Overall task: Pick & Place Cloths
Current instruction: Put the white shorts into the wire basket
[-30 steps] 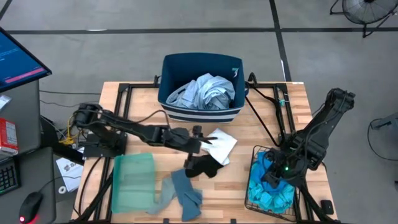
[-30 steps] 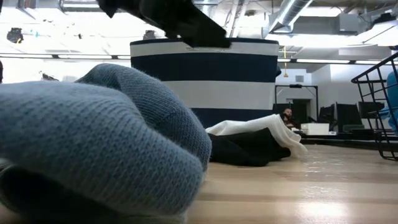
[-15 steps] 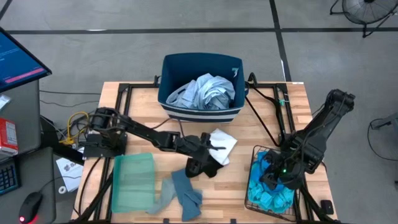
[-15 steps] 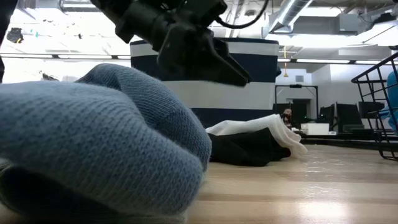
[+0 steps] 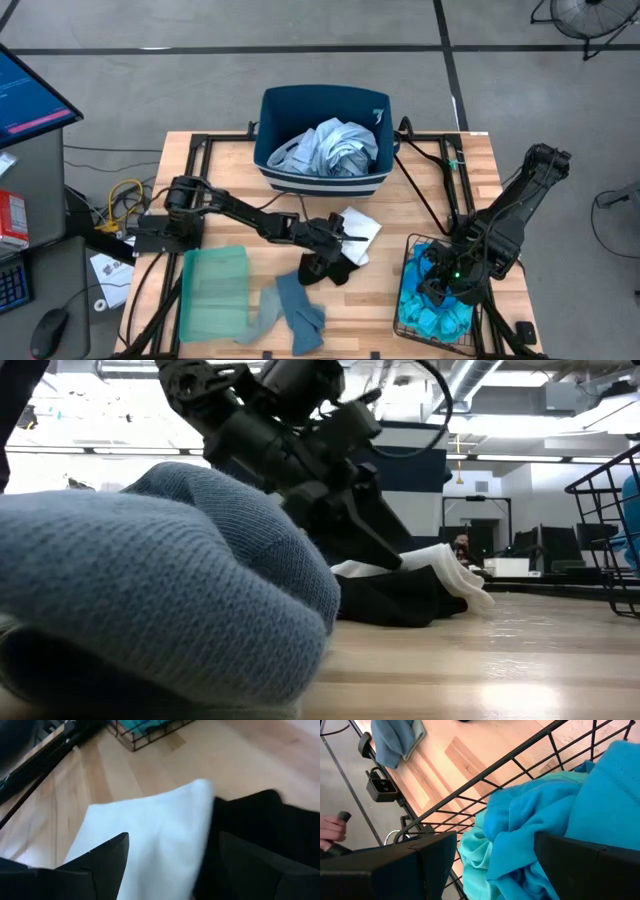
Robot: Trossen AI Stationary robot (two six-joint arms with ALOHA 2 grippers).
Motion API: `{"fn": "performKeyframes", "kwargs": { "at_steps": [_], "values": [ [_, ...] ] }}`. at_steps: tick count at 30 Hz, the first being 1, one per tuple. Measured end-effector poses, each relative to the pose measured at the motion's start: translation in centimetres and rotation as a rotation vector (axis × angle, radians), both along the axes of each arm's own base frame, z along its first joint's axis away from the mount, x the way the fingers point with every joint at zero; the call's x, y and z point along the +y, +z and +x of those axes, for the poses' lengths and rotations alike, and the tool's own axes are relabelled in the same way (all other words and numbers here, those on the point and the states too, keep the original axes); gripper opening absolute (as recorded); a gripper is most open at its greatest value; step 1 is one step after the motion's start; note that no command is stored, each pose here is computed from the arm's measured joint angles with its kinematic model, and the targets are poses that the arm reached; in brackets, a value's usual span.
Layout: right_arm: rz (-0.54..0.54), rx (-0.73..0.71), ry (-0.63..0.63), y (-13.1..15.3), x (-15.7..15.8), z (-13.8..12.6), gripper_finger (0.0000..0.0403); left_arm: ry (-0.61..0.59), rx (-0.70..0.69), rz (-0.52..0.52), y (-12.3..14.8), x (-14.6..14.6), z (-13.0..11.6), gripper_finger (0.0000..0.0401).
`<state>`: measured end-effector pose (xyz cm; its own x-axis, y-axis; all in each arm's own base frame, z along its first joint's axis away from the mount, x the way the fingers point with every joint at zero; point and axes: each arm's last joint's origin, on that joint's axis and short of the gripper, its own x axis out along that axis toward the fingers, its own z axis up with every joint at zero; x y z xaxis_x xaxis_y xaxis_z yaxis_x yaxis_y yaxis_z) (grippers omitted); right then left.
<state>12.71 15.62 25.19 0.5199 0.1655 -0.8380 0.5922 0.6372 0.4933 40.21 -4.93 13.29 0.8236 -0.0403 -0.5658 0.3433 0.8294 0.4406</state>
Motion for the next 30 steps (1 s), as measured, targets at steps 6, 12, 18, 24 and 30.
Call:
{"fn": "performKeyframes", "kwargs": {
  "at_steps": [6,12,18,24,30],
  "values": [
    [-0.005,-0.017,-0.011,0.0,0.0,0.1,0.026,0.035,0.04,0.019,-2.0,0.8,1.1,0.0271],
    [0.001,-0.028,-0.014,0.1,0.1,0.1,0.026,0.119,0.021,0.082,-1.6,1.1,1.4,0.0207],
    [-0.006,-0.047,-0.024,0.1,0.1,0.2,0.026,0.153,-0.066,0.079,1.6,1.3,1.2,0.008],
    [-0.033,-0.073,-0.033,0.2,0.0,0.3,0.026,0.193,-0.154,0.016,5.1,1.8,0.6,0.0007],
    [-0.047,-0.091,-0.046,0.2,-0.1,0.3,0.026,0.253,-0.268,-0.105,9.6,2.2,-0.6,0.0001]
  ]
}}
